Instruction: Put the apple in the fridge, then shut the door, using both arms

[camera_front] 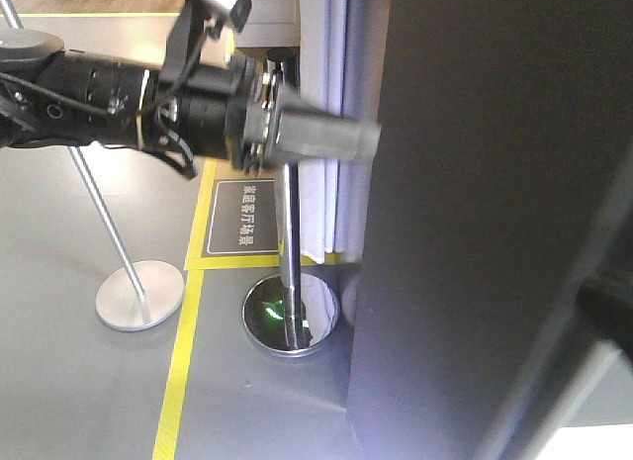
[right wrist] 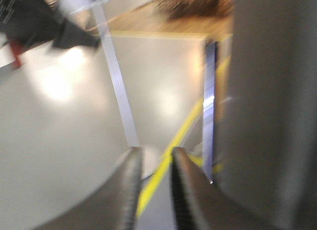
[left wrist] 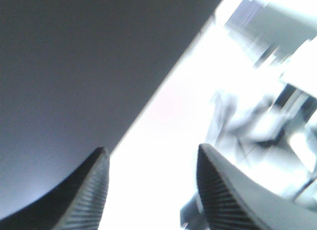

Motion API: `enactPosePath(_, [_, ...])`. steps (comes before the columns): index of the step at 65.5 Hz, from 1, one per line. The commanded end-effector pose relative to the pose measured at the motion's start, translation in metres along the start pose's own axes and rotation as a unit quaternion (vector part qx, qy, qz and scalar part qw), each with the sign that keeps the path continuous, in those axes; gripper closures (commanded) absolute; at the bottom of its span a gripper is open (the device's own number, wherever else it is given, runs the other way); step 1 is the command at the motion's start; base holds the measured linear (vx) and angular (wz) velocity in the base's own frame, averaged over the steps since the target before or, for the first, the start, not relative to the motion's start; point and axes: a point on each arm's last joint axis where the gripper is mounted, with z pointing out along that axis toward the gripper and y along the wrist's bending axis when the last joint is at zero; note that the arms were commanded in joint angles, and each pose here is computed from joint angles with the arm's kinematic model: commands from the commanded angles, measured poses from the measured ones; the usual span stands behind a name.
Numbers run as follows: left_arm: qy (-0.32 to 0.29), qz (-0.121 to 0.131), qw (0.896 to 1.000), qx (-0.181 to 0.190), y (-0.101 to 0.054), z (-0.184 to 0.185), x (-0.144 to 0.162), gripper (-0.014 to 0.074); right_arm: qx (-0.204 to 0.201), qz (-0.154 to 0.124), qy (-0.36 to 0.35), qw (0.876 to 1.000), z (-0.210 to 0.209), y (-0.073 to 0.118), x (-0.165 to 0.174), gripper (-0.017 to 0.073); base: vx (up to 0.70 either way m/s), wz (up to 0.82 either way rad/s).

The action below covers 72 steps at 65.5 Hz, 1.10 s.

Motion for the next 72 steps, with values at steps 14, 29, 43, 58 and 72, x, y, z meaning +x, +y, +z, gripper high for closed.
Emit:
enactPosePath(14, [-0.002,0.041,0.998,-0.042,-0.010,-0.019,-0.011,0.0252,0.164,-0.090,-0.110,0.976,0.022,-0.039,-0.067,-0.0029,0.00,0.00])
enactPosePath(29, [-0.011,0.039,0.998,-0.055,-0.006,-0.024,-0.013,0.0260,0.253,-0.093,-0.136,0.953,0.081,-0.082,-0.095,-0.0023,0.00,0.00])
enactPosePath(43, [-0.017,0.040,0.997,-0.064,-0.004,-0.025,-0.014,0.0260,0.314,-0.071,-0.107,0.941,0.133,-0.135,-0.097,-0.0017,0.00,0.00])
enactPosePath(58, [-0.033,0.041,0.995,-0.087,0.000,-0.025,-0.017,0.0260,0.328,-0.056,-0.089,0.939,0.170,-0.166,-0.100,-0.0017,0.00,0.00])
enactPosePath(72, [-0.055,0.041,0.991,-0.119,0.005,-0.027,-0.022,0.0260,0.327,-0.060,-0.084,0.939,0.200,-0.184,-0.105,-0.0017,0.00,0.00])
